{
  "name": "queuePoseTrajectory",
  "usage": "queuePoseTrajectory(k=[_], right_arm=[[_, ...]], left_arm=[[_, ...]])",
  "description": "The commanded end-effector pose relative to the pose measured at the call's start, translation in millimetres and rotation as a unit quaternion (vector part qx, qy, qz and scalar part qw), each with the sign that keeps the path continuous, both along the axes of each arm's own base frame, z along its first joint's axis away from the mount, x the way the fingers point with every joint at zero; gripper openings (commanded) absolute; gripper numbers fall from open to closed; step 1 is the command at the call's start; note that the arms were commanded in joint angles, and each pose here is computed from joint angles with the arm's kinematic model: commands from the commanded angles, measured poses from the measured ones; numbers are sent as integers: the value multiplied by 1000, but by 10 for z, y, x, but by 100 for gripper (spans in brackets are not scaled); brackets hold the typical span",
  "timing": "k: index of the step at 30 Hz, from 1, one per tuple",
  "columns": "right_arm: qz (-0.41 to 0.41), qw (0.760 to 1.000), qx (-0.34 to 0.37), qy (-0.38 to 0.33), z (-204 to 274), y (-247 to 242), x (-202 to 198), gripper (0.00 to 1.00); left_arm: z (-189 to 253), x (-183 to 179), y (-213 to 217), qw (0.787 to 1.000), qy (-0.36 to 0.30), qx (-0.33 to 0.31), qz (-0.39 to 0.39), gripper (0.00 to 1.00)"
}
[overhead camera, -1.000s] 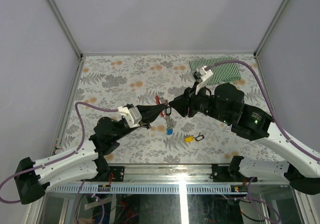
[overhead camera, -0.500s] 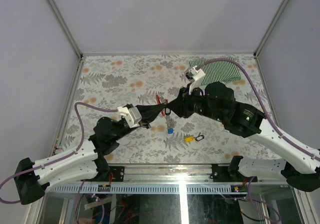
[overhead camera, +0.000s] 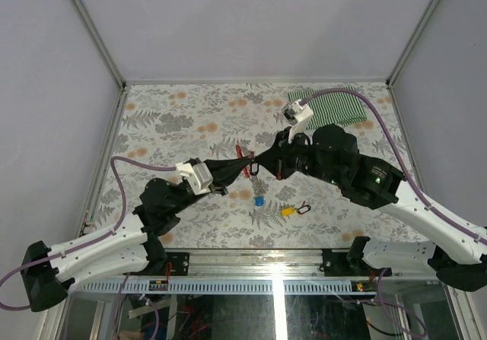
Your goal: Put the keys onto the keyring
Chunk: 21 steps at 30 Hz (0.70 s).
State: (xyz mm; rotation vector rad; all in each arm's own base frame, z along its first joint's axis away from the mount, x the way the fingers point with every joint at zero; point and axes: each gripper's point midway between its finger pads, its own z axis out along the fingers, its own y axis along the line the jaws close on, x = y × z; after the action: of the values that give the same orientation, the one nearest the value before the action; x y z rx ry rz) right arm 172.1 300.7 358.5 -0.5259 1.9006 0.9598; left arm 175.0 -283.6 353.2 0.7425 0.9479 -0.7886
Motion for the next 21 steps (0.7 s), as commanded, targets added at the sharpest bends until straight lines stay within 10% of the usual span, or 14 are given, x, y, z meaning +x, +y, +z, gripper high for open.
queuePoseTrajectory(k=[1, 21], right_arm=[[-16, 999, 38, -19, 235, -31, 21, 0], [-26, 999, 34, 6, 53, -24, 28, 14]], left_arm=[[335, -68, 117, 998, -38, -47, 6, 0], [381, -251, 92, 995, -73, -56, -36, 0]])
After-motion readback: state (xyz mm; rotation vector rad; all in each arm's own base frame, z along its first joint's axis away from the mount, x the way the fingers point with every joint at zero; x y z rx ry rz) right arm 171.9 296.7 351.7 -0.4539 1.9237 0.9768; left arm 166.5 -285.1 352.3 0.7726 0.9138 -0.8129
